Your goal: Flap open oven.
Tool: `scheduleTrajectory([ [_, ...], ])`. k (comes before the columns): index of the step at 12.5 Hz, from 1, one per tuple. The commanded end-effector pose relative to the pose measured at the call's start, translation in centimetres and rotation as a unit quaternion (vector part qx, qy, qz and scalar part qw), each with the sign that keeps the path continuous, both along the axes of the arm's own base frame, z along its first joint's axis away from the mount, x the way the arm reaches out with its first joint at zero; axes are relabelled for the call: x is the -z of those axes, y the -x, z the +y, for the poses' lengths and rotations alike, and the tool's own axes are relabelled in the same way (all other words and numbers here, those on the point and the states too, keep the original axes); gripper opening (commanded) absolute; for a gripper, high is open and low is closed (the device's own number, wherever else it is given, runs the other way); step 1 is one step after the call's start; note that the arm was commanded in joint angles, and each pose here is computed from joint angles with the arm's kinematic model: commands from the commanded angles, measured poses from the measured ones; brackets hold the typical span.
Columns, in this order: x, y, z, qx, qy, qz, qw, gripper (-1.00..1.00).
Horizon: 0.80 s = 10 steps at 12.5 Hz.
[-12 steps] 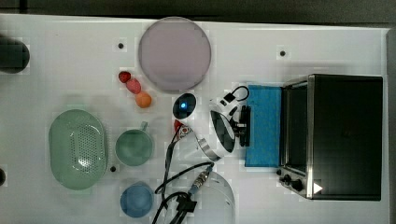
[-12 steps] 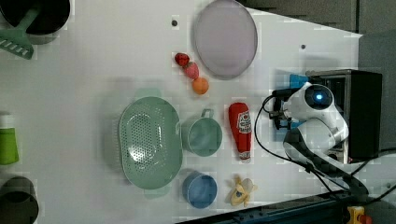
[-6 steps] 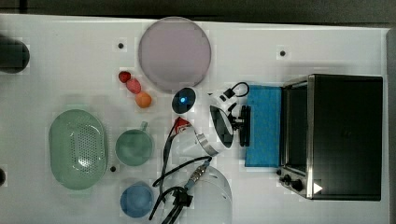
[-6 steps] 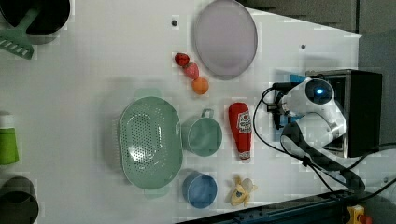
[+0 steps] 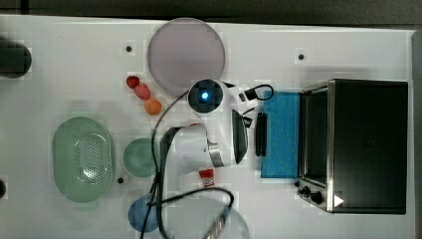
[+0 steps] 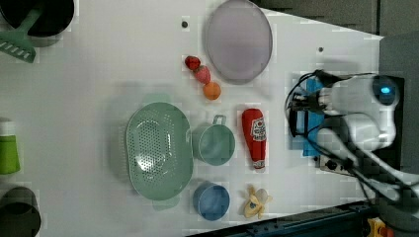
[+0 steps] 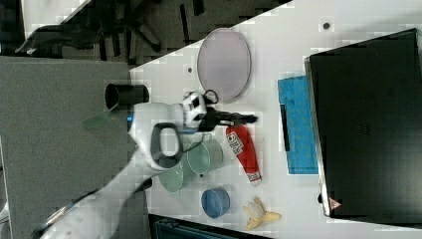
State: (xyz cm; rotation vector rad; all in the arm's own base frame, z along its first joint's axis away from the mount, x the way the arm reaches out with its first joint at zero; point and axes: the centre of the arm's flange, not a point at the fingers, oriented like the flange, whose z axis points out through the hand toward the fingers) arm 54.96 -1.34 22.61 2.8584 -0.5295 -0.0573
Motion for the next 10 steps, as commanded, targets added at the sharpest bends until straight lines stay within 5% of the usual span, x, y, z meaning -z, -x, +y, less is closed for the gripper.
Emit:
scheduleTrajectory([
  [1, -12.3, -2.3, 0.2, 0.091, -0.057, -0.068, 0.992, -0.65],
  [4, -21.9, -2.0, 0.2, 0.177, -0.117, -0.046, 0.976, -0.65],
  [10, -33.9, -0.9, 0.2, 0.244, -0.122, -0.054, 0.961, -0.65],
])
